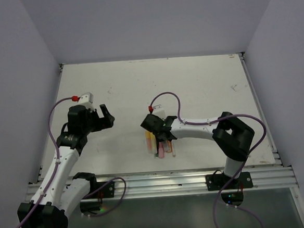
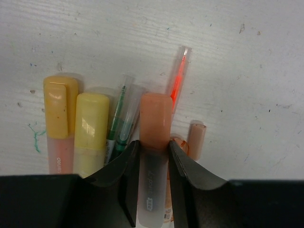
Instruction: Open the pen caps
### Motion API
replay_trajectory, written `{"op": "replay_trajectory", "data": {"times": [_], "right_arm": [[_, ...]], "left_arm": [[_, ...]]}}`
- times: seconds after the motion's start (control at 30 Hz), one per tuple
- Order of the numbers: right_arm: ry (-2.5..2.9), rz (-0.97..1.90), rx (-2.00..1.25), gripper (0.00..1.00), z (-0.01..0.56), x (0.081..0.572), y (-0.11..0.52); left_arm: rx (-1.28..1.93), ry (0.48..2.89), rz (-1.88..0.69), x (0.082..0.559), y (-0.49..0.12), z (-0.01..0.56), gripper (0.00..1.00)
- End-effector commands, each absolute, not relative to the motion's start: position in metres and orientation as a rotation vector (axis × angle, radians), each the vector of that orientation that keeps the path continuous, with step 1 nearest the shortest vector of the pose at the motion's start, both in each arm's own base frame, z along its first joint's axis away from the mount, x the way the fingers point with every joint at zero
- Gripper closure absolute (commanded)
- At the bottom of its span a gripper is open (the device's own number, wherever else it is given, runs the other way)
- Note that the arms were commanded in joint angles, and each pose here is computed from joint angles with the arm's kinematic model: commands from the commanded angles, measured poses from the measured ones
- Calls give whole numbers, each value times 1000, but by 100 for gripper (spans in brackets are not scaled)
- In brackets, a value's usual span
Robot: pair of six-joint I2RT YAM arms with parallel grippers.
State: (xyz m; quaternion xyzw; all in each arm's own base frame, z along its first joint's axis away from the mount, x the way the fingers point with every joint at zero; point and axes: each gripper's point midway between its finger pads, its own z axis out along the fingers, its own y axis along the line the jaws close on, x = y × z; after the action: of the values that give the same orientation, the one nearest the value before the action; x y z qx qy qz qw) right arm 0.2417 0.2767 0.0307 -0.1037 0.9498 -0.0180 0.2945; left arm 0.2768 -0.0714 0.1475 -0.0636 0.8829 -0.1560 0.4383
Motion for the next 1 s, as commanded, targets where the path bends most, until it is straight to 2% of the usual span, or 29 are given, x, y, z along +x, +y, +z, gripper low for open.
{"op": "replay_trajectory", "data": {"times": [0.0,0.07,0.2,0.43,0.67,0.77,0.83,0.97], "right_arm": [[2462,-18,-209,82,54,251,281],[2437,26,-201,88,68,252,283],[2374,145,-214,94,99,253,289],[2168,467,-349,94,167,244,308],[1935,675,-472,99,219,237,327],[1910,690,-481,99,221,235,327],[1885,706,-474,99,224,236,328],[1867,724,-462,98,227,236,329]], "left_arm": [[-156,2179,-413,280,-73,148,0],[-149,2179,-422,279,-75,148,0],[-111,2159,-492,280,-85,154,0],[-8,2022,-812,273,-130,201,3],[27,1876,-1014,270,-174,260,17],[50,1818,-1086,270,-198,276,23],[61,1819,-1118,267,-213,277,28],[67,1844,-1143,266,-237,272,32]]}}
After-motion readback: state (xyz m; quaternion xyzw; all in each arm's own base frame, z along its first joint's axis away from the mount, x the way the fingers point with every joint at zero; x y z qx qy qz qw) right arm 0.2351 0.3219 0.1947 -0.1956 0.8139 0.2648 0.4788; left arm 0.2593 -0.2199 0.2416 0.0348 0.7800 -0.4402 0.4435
